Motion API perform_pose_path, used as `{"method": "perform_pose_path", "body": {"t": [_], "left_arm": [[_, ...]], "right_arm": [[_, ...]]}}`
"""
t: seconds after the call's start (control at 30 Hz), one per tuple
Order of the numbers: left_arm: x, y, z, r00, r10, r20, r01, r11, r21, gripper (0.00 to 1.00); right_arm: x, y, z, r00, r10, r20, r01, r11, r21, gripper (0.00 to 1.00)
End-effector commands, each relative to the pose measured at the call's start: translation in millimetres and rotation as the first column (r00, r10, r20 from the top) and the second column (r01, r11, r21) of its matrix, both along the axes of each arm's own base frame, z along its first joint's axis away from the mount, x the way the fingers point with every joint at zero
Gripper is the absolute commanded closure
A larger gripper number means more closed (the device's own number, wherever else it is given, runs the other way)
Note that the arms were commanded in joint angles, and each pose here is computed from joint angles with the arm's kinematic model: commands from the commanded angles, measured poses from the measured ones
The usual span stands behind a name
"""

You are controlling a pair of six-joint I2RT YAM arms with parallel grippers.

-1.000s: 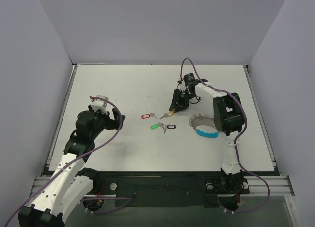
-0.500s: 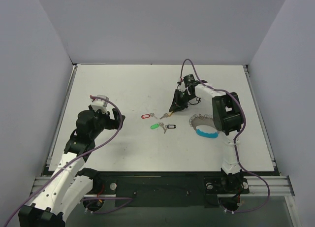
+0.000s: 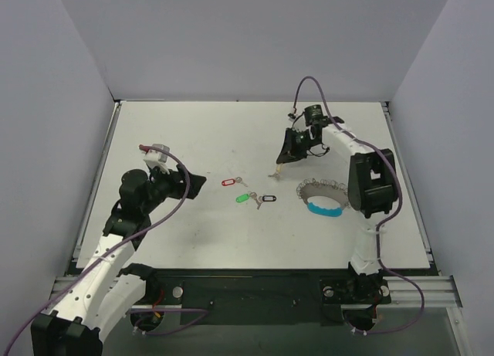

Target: Put the keys on the keyring

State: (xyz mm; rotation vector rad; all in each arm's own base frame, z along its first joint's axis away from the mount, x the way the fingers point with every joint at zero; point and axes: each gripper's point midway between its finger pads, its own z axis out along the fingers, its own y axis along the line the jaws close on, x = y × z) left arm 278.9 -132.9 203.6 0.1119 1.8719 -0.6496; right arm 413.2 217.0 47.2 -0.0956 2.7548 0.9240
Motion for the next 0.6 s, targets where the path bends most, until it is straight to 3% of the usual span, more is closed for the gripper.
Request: {"method": "perform_pose_path", "body": {"t": [0.0, 0.17, 0.27, 0.3, 0.4, 0.57], "left_arm": [[0, -40, 48, 0.990, -0.133, 0.043, 0.139, 0.945, -0.296, 0.11], [-14, -81, 67, 0.961, -0.273, 0.044, 0.259, 0.834, -0.487, 0.16], [-36, -117, 63, 0.928, -0.368, 0.055, 0.345, 0.793, -0.502, 0.21], [-39, -123, 64, 0.922, -0.381, 0.071, 0.364, 0.788, -0.497, 0.24], [-64, -155, 59, 0.879, -0.461, 0.120, 0.462, 0.766, -0.446, 0.33], [-99, -187, 55, 0.815, -0.521, 0.255, 0.578, 0.766, -0.282, 0.51]], "right_arm": [[-21, -7, 108, 0.929, 0.207, 0.306, -0.225, 0.974, 0.023, 1.00], [-80, -9, 141, 0.811, 0.384, 0.441, -0.445, 0.895, 0.040, 1.00], [-119, -10, 163, 0.675, 0.494, 0.549, -0.597, 0.802, 0.012, 1.00], [-134, -10, 165, 0.671, 0.512, 0.537, -0.623, 0.781, 0.033, 1.00], [-166, -12, 174, 0.573, 0.574, 0.585, -0.703, 0.711, -0.010, 1.00], [-205, -8, 180, 0.526, 0.600, 0.603, -0.757, 0.653, 0.011, 1.00]]}}
